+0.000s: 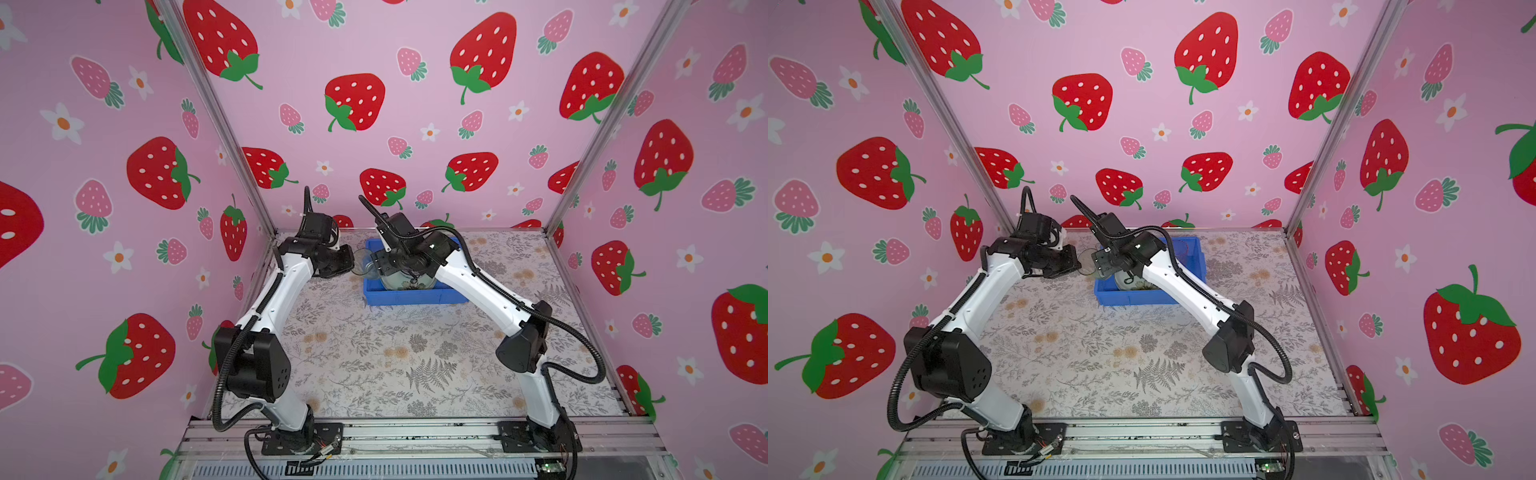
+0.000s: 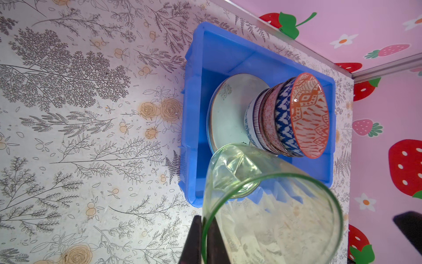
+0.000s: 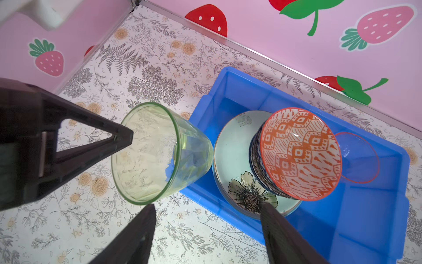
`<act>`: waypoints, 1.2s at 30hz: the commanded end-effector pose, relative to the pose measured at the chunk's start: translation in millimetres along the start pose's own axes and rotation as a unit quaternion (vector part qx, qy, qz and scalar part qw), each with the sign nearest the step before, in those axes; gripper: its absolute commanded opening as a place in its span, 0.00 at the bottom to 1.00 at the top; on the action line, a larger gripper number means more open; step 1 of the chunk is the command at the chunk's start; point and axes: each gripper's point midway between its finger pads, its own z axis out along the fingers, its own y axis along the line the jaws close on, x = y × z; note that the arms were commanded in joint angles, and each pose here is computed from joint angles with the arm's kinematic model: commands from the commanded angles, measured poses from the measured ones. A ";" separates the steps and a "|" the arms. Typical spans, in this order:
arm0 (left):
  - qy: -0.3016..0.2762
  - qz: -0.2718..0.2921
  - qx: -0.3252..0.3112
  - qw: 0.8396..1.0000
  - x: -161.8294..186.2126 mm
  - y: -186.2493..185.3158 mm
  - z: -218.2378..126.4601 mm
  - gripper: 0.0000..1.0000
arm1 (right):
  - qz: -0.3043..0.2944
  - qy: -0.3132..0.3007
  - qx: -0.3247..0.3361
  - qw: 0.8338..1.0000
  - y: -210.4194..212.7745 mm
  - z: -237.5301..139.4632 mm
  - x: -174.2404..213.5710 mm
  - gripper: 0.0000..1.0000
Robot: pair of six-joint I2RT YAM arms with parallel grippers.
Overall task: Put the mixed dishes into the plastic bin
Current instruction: 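Lift the green glass with the left gripper toward the approaching right gripper, then grasp the green glass rim with the right gripper, then open the left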
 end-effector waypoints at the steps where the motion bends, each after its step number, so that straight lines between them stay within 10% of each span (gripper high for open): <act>1: -0.005 0.009 0.001 1.000 1.5 -9.0 -6.0 0.00 | -0.005 -0.009 0.012 1.000 0.2 -8.0 -4.7 0.74; 36: -0.013 0.097 -0.034 0.995 30.1 -66.1 -15.4 0.00 | -0.021 0.051 0.071 0.996 -19.7 4.8 39.5 0.46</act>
